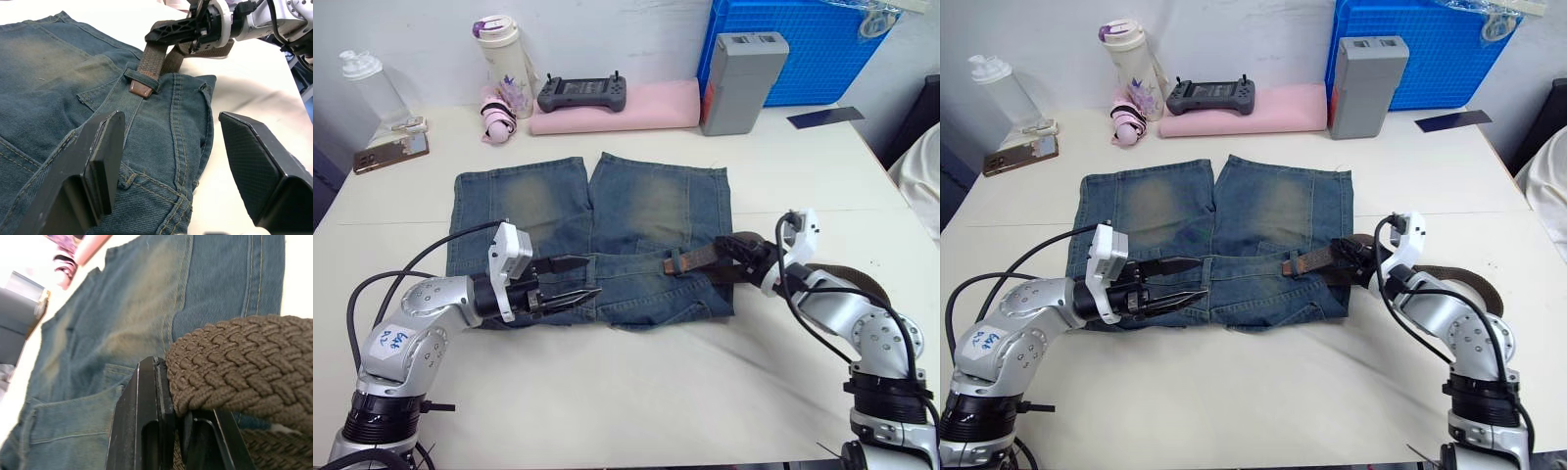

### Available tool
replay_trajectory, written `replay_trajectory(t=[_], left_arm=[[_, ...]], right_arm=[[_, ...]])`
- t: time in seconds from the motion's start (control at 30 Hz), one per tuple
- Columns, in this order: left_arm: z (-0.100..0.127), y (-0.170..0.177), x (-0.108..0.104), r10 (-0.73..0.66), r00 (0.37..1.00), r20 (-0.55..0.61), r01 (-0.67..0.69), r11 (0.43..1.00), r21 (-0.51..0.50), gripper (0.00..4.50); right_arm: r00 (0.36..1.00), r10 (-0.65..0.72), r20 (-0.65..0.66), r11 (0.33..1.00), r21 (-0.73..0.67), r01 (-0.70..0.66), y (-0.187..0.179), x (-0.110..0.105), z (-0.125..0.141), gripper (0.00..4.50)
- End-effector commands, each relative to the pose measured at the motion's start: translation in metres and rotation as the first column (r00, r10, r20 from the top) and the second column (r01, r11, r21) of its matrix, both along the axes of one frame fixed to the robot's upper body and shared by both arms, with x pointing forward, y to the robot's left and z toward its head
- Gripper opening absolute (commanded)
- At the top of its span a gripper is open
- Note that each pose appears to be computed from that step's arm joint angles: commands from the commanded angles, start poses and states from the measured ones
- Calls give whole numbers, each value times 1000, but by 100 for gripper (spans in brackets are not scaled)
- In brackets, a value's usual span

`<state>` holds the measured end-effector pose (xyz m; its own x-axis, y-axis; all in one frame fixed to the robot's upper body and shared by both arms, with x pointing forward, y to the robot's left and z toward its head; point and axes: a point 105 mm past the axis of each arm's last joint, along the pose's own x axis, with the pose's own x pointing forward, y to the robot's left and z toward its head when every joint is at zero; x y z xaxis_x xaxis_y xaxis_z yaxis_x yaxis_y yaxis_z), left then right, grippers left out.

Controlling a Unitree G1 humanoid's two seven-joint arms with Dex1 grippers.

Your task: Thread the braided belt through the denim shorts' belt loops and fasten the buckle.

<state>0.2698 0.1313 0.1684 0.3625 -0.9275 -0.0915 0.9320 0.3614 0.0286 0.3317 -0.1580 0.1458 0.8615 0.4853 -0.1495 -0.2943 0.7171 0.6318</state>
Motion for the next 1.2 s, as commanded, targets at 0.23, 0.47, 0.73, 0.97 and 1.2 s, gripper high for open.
replay_trajectory(t=[0.23,0.47,0.73,0.97,1.2], left_arm=[[11,-42,35,-251,933,257,196,955,222,338],[3,-69,73,-449,795,407,256,857,447,338],[-5,-95,85,-619,567,543,222,750,623,338],[-6,-100,89,-624,516,587,185,750,635,203],[-9,-102,96,-625,501,598,128,738,663,5]], right_arm=[[984,23,-176,991,-122,-45,22,-6,-50,0],[979,13,-205,985,-166,-48,23,0,-62,0],[983,15,-182,988,-150,-43,29,-3,-58,0],[987,2,-162,987,-158,-28,27,-5,-55,0],[992,37,-121,983,-176,-58,33,-6,-47,0]])
